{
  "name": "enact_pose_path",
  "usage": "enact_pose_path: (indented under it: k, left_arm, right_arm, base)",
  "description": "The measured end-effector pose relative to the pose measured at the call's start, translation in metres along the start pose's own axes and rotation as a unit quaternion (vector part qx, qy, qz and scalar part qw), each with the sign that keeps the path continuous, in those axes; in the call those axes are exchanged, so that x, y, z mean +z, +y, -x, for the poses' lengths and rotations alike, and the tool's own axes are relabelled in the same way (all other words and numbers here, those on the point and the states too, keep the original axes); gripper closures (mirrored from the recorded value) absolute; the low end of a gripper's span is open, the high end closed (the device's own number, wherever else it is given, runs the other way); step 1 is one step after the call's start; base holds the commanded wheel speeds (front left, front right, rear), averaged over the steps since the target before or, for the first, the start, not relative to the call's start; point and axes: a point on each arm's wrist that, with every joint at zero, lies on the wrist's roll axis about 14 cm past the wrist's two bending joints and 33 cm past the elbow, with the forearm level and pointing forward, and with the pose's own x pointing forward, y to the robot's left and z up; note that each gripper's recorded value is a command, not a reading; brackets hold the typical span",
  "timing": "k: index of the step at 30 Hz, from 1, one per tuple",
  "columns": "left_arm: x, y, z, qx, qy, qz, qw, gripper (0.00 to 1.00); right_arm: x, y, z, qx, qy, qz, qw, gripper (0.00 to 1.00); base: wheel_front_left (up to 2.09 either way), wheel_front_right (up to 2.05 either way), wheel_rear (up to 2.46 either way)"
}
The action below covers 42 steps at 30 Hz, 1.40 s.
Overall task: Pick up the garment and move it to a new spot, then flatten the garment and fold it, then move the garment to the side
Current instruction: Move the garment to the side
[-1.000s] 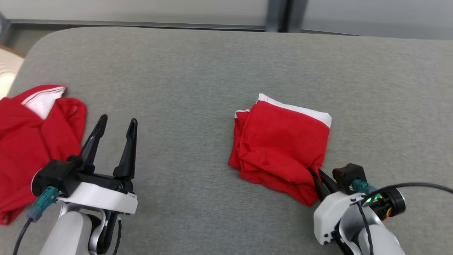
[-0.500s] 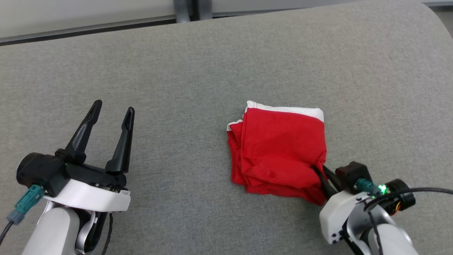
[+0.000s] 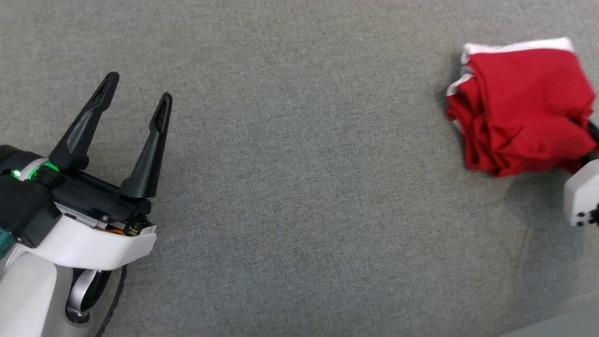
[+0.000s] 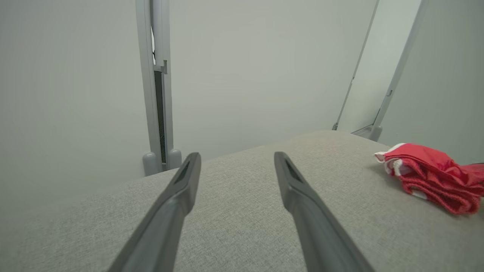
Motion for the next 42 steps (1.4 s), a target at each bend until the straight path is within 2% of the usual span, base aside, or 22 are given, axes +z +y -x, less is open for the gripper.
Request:
enact_pose_path:
  k: [6,9,13,14,15,16,23,30,38,42]
  left_arm:
    - [-0.017,0.003,-0.014,-0.022,0.003,0.006,1.000,0.00]
    - [-0.032,0.009,-0.019,-0.027,0.010,0.011,1.000,0.00]
    - [-0.047,0.015,-0.017,-0.026,0.023,0.016,0.999,0.00]
    - [-0.049,0.017,-0.016,-0.025,0.024,0.015,0.999,0.00]
    - [-0.050,0.018,-0.015,-0.024,0.026,0.015,0.999,0.00]
    - [-0.051,0.018,-0.014,-0.023,0.027,0.015,0.999,0.00]
    - [-0.042,0.008,-0.010,-0.024,0.026,0.019,0.999,0.00]
    - [-0.023,-0.006,0.001,-0.008,0.024,0.025,0.999,0.00]
    - [0.001,-0.007,0.029,0.043,0.020,0.024,0.999,0.00]
    - [0.013,-0.003,0.048,0.076,0.013,0.023,0.997,0.00]
  right_arm:
    - [0.001,-0.061,-0.022,-0.073,0.022,0.022,0.997,1.00]
    - [0.004,-0.075,-0.043,-0.099,0.027,0.008,0.995,1.00]
    - [-0.004,-0.075,-0.061,-0.109,0.046,0.001,0.993,1.00]
    - [-0.008,-0.072,-0.064,-0.109,0.051,-0.007,0.993,0.77]
    - [-0.009,-0.070,-0.066,-0.110,0.051,-0.017,0.992,0.29]
    - [-0.008,-0.069,-0.067,-0.112,0.048,-0.015,0.992,0.00]
    - [-0.019,-0.068,-0.041,-0.128,0.025,-0.060,0.990,0.00]
    - [-0.029,-0.053,0.011,-0.127,-0.024,-0.106,0.986,0.00]
    - [0.007,-0.008,0.065,-0.095,-0.144,-0.170,0.970,0.00]
    - [0.034,0.018,0.085,-0.061,-0.196,-0.180,0.962,0.00]
  base:
    - [0.00,0.00,0.00]
    - [0.00,0.00,0.00]
    - [0.00,0.00,0.00]
    - [0.00,0.00,0.00]
    - [0.00,0.00,0.00]
    - [0.00,0.00,0.00]
    - [0.00,0.00,0.00]
    - [0.00,0.00,0.00]
    - [0.00,0.00,0.00]
    - [0.00,0.00,0.00]
